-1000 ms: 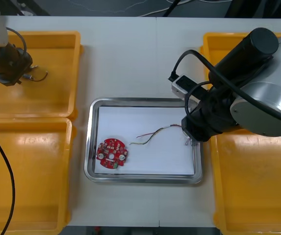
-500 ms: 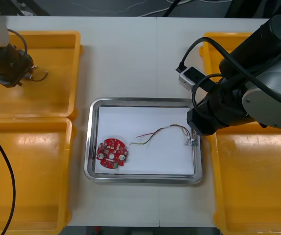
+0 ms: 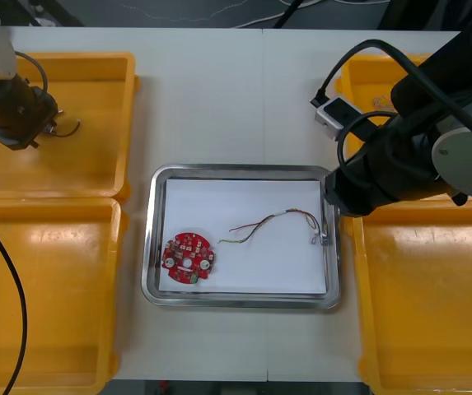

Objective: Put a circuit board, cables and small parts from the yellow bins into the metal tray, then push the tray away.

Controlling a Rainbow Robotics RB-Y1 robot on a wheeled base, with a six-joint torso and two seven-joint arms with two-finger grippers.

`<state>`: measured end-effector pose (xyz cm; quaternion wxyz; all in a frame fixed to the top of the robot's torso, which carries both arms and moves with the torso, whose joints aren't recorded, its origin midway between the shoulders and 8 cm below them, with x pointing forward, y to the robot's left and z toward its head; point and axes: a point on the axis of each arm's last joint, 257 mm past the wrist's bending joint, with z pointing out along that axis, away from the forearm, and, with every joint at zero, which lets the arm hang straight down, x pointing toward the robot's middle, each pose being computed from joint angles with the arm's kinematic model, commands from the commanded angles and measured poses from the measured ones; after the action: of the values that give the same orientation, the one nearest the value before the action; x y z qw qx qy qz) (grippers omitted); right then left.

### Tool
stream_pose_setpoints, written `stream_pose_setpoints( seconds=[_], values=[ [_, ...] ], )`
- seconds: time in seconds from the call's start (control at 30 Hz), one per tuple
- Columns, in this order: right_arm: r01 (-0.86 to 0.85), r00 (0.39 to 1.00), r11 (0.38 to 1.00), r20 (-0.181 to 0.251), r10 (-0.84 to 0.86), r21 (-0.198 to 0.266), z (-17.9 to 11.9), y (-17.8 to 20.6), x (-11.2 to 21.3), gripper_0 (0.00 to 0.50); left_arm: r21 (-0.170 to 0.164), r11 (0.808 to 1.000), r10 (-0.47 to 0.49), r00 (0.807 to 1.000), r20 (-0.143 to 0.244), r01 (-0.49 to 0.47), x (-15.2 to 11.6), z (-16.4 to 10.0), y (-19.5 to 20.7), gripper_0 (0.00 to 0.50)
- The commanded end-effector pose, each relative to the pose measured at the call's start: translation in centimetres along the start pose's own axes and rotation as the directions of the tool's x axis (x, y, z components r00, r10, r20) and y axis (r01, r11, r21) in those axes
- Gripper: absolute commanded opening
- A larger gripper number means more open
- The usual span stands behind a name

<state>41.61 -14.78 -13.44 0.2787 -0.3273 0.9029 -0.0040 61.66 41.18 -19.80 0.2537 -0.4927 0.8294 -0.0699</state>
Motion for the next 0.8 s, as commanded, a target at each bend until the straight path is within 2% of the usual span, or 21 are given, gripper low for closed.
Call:
stream_pose_setpoints(
  seconds=[0.03, 0.27, 0.37, 0.4, 0.47, 0.5, 0.53, 0.63, 0.7, 0.8],
  values=[
    [-0.088, 0.996, 0.995, 0.035, 0.087, 0.047, -1.9, -3.1, -0.5, 0.500, 0.036, 0.999, -0.029, 1.000, 0.001, 0.029, 0.4, -1.2, -2.5, 0.437],
    [-0.143, 0.989, 0.988, 0.036, 0.141, 0.060, -2.3, -5.2, -0.4, 0.500, 0.021, 1.000, -0.023, 1.000, 0.002, 0.023, 0.6, -0.6, -1.7, 0.403],
    [-0.148, 0.989, 0.987, 0.017, 0.147, 0.058, -1.8, -5.6, 0.0, 0.500, 0.011, 1.000, -0.010, 1.000, 0.006, 0.010, 0.8, -0.3, -1.5, 0.332],
    [-0.147, 0.989, 0.987, 0.014, 0.147, 0.058, -1.8, -5.6, 0.0, 0.500, 0.009, 1.000, -0.010, 1.000, 0.006, 0.010, 0.8, -0.3, -1.4, 0.325],
    [-0.145, 0.989, 0.988, 0.005, 0.145, 0.051, -1.6, -5.7, 0.1, 0.500, 0.005, 1.000, -0.009, 1.000, 0.006, 0.009, 0.8, -0.1, -1.1, 0.269],
    [-0.145, 0.989, 0.989, -0.008, 0.145, 0.044, -1.3, -5.6, 0.3, 0.500, 0.006, 1.000, -0.008, 1.000, 0.008, 0.007, 0.8, -0.1, -1.2, 0.225],
    [-0.142, 0.990, 0.989, -0.007, 0.143, 0.040, -1.2, -5.5, 0.2, 0.500, 0.004, 1.000, -0.009, 1.000, 0.008, 0.009, 0.8, -0.1, -1.1, 0.206],
    [-0.119, 0.993, 0.993, -0.011, 0.119, 0.025, -0.4, -5.2, -0.3, 0.500, 0.001, 1.000, -0.005, 1.000, 0.010, 0.005, 0.8, 0.0, -0.9, 0.051],
    [-0.098, 0.995, 0.995, -0.018, 0.099, 0.031, 0.0, -5.1, -0.5, 0.500, 0.000, 1.000, -0.003, 1.000, 0.011, 0.003, 0.7, 0.0, -0.9, 0.000],
    [-0.002, 0.999, 0.999, -0.032, 0.003, 0.048, 0.6, -4.8, -1.1, 0.500, -0.002, 1.000, -0.004, 1.000, 0.008, 0.004, 0.8, 0.0, -0.8, 0.000]
  ],
)
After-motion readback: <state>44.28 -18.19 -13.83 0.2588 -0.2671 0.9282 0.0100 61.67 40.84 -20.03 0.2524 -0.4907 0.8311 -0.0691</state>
